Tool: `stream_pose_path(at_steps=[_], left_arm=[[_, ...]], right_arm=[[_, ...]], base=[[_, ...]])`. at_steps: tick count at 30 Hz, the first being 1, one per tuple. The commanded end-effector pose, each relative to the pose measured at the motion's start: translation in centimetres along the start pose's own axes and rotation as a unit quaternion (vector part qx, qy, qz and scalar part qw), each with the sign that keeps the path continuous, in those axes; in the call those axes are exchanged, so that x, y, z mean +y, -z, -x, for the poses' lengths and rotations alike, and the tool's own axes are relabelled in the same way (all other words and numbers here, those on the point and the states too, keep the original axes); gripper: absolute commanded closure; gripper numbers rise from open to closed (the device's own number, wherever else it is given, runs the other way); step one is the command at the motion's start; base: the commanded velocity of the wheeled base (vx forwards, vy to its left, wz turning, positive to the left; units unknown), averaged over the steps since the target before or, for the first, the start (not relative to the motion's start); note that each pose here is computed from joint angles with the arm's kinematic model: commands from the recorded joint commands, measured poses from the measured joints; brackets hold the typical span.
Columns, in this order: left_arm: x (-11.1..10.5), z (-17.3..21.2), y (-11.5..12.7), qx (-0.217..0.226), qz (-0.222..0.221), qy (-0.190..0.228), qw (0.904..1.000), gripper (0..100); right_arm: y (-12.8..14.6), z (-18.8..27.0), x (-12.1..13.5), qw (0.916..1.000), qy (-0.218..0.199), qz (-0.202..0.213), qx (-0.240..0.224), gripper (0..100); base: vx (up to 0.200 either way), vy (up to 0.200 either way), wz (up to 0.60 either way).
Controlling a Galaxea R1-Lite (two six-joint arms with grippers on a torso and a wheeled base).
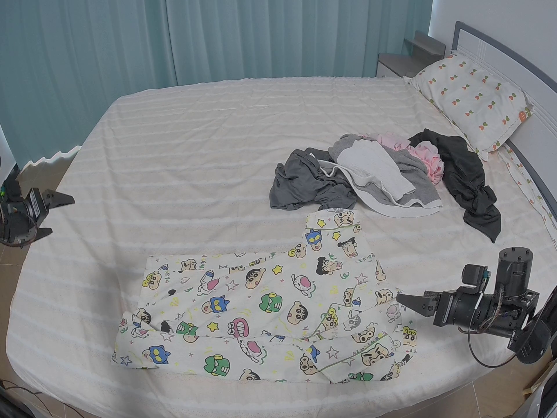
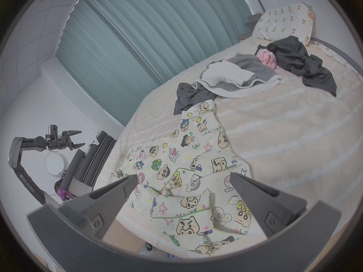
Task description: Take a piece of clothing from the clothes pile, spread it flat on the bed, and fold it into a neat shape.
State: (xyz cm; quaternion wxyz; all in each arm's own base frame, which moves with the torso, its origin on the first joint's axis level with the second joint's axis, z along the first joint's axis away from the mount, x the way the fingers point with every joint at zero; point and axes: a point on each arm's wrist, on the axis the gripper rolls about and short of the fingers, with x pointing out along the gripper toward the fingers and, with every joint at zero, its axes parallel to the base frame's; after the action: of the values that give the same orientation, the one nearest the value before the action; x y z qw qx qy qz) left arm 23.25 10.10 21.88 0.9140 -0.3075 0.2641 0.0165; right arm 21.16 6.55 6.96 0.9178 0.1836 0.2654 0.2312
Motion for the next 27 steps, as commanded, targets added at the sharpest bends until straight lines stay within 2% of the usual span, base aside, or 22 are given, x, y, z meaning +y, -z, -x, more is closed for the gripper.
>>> stream_pose_path(at_steps=[1,4,9,10,12,13,14,16,21,27], left_arm=[[-3.1,-0.6,-1.5,-0.064,-0.002,-0.020,0.9978,0],[-3.6,-2.9,-1.1,-0.028,0.005,-0.038,0.9989,0],[-4.1,-7.0,0.2,0.028,-0.008,-0.033,0.9990,0],[-4.1,-7.0,0.2,0.028,-0.008,-0.033,0.9990,0],[-4.0,-9.5,1.4,0.070,-0.010,-0.032,0.9970,0],[-4.0,-9.5,1.4,0.070,-0.010,-0.032,0.9970,0],[-3.8,-11.2,2.3,0.097,-0.012,-0.035,0.9946,0],[-3.3,-12.6,3.0,0.118,-0.022,-0.040,0.9920,0],[-1.3,-15.6,4.9,0.175,-0.080,-0.046,0.9802,0],[0.2,-18.6,6.4,0.219,-0.069,-0.029,0.9729,0]], right_arm=[[-0.6,1.0,1.2,0.9995,-0.019,0.013,-0.023,0],[-0.9,0.8,1.2,0.9994,-0.021,0.007,-0.026,0],[-1.0,0.2,1.0,0.9996,0.008,-0.006,-0.028,0],[-1.0,0.2,1.0,0.9996,0.008,-0.006,-0.028,0],[-1.2,-0.2,0.8,0.9995,0.019,-0.014,-0.021,0],[-1.2,-0.2,0.8,0.9995,0.019,-0.014,-0.021,0],[-1.4,-0.4,0.8,0.9995,0.020,-0.019,-0.018,0],[-1.5,-0.6,0.8,0.9994,0.022,-0.019,-0.016,0],[-1.4,-0.7,1.2,0.9997,0.017,-0.017,-0.007,0],[-1.0,-0.7,1.7,0.9999,0.008,-0.012,0.002,0]], base=[[0.000,0.000,0.00],[0.000,0.000,0.00],[0.000,0.000,0.00],[0.000,0.000,0.00],[0.000,0.000,0.00],[0.000,0.000,0.00],[0.000,0.000,0.00],[0.000,0.000,0.00],[0.000,0.000,0.00],[0.000,0.000,0.00]])
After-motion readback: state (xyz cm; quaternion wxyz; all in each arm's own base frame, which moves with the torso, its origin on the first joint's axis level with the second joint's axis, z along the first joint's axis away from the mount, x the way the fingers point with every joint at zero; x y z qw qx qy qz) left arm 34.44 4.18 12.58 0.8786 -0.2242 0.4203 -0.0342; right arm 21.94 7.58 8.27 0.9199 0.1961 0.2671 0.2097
